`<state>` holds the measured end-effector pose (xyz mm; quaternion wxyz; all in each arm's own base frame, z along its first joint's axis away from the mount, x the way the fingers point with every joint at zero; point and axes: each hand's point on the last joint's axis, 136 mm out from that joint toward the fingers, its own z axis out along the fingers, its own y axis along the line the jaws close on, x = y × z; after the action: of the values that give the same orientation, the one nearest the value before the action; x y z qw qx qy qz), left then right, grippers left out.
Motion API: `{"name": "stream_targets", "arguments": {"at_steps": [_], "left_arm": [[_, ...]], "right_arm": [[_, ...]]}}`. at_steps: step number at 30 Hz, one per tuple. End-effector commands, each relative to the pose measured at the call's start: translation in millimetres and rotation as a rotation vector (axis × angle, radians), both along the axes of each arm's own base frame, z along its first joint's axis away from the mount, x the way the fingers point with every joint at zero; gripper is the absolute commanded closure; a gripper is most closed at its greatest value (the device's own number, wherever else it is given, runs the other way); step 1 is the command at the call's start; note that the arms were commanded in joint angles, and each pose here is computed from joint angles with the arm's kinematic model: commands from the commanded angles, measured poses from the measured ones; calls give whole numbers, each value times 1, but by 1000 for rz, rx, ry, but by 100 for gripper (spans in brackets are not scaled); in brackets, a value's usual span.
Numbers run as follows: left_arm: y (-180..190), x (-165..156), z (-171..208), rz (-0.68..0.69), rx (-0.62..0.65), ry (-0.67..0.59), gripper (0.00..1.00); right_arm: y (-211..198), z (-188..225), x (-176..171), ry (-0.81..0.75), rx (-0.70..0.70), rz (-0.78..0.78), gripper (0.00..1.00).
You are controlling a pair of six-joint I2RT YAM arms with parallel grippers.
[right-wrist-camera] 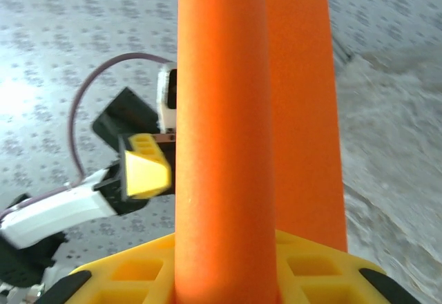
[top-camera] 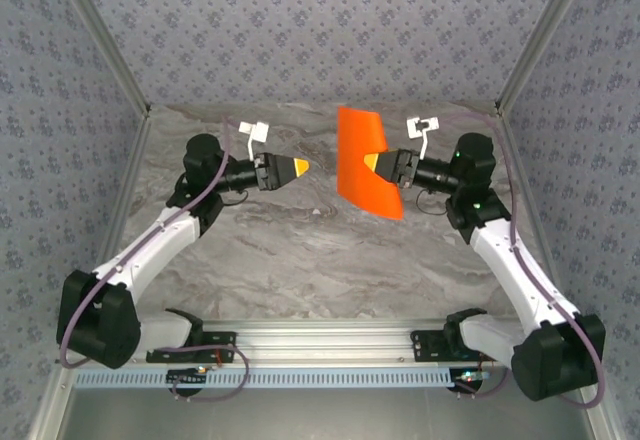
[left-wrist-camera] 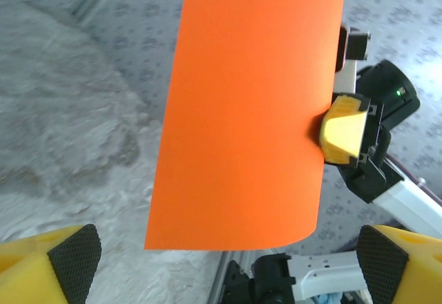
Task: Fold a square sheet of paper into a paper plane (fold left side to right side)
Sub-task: Place a square sheet of paper at the center of the table.
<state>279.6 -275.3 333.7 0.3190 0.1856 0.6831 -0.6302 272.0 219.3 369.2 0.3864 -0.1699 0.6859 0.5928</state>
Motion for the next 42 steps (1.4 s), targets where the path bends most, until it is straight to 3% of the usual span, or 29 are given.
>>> {"name": "stream_targets", "arguments": {"at_steps": [1,9,12,14,18,21,29,33,36,42], "left_arm": [[-12,-17,42,-86,-45,-189,2],[-30,-40,71,-176,-91,-291,2],[-33,-49,76,-195,-106,-315,9],[-35,-53,77,-204,-110,-319,23],[-37,-48,66,-177,-91,-277,76],[-39,-39,43,-140,-57,-209,96],[-41,-21,-77,-44,123,96,100],[-31,-21,-155,14,258,264,100],[-23,-25,-203,50,329,366,100],[-13,-28,-267,82,452,479,100]], "right_arm": [[10,34,-25,-38,23,76,72],[27,66,-47,-119,26,129,71],[26,62,-45,-116,8,107,71],[24,57,-40,-109,-12,83,71],[15,39,-28,-64,-54,8,69],[1,17,-15,-43,-112,-78,62],[-58,-82,10,114,-436,-389,23],[-73,-127,16,190,-536,-448,15],[-68,-159,18,265,-530,-425,17],[-35,-218,23,440,-429,-338,53]]}}
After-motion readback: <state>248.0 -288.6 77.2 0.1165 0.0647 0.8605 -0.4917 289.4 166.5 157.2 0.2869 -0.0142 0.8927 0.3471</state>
